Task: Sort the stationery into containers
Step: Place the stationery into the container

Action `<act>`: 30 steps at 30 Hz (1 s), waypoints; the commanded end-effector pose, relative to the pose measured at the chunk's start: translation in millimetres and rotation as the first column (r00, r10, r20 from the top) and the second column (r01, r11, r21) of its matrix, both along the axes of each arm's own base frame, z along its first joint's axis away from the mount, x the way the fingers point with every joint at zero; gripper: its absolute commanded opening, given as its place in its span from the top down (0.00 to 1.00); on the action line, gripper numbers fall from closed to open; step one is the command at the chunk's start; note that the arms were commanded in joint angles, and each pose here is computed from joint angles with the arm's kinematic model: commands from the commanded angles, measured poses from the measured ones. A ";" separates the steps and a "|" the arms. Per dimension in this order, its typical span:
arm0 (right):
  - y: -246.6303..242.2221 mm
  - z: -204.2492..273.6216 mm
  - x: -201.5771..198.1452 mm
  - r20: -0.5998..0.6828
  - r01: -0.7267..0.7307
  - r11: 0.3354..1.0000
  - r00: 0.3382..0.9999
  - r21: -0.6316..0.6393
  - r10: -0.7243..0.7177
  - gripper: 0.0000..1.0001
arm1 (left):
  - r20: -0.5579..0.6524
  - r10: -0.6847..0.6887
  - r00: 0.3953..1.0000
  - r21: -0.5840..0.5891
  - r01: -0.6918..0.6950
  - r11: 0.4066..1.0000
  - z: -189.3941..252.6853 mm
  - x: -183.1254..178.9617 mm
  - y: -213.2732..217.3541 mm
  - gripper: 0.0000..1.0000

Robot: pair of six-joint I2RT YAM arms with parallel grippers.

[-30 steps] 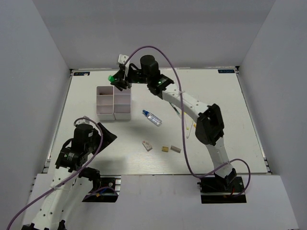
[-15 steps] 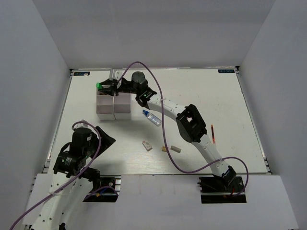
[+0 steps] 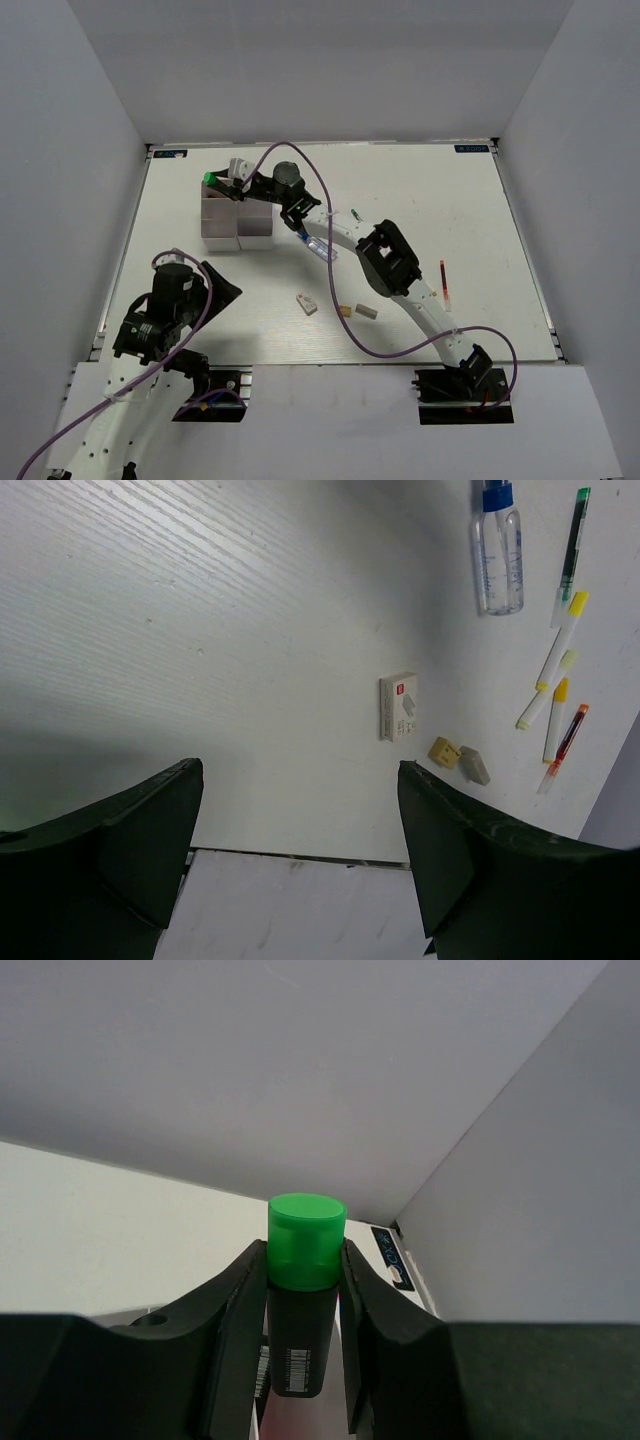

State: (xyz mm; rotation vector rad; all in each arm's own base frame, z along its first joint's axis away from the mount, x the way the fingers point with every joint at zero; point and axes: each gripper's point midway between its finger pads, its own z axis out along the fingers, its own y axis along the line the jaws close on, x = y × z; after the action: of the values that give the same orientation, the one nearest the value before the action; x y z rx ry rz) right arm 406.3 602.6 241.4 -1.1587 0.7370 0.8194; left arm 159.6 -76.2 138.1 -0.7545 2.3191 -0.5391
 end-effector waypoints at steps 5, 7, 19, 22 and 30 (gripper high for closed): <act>-2.3 21.7 9.0 0.101 0.064 0.995 0.992 0.071 -0.071 1.00 | 0.016 -0.015 1.000 -0.013 0.015 1.000 3.9 4.3 -4.1 0.12; -3.3 18.4 12.3 0.103 0.074 0.995 0.991 0.067 -0.081 1.00 | 0.016 -0.015 1.000 -0.013 0.015 1.000 3.9 4.3 -4.1 0.11; -1.0 -3.9 17.4 0.102 0.080 0.996 0.991 0.030 -0.083 0.94 | 0.016 -0.015 1.000 -0.013 0.015 1.000 3.9 4.3 -4.1 0.08; 0.3 -8.6 17.2 0.092 0.079 0.997 0.992 0.023 -0.081 0.85 | 0.016 -0.015 1.000 -0.013 0.015 1.000 3.9 4.3 -4.1 0.08; -0.2 -9.8 15.3 0.075 0.072 0.997 0.995 0.014 -0.073 0.62 | 0.013 -0.028 1.000 -0.025 0.028 0.999 6.5 6.1 -7.9 0.05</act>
State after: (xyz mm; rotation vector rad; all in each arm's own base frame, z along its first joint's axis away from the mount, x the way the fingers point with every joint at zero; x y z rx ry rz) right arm 421.9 603.7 207.3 -1.1779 0.7656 0.7301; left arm 161.8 -79.4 137.7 -0.7500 2.3301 -0.5519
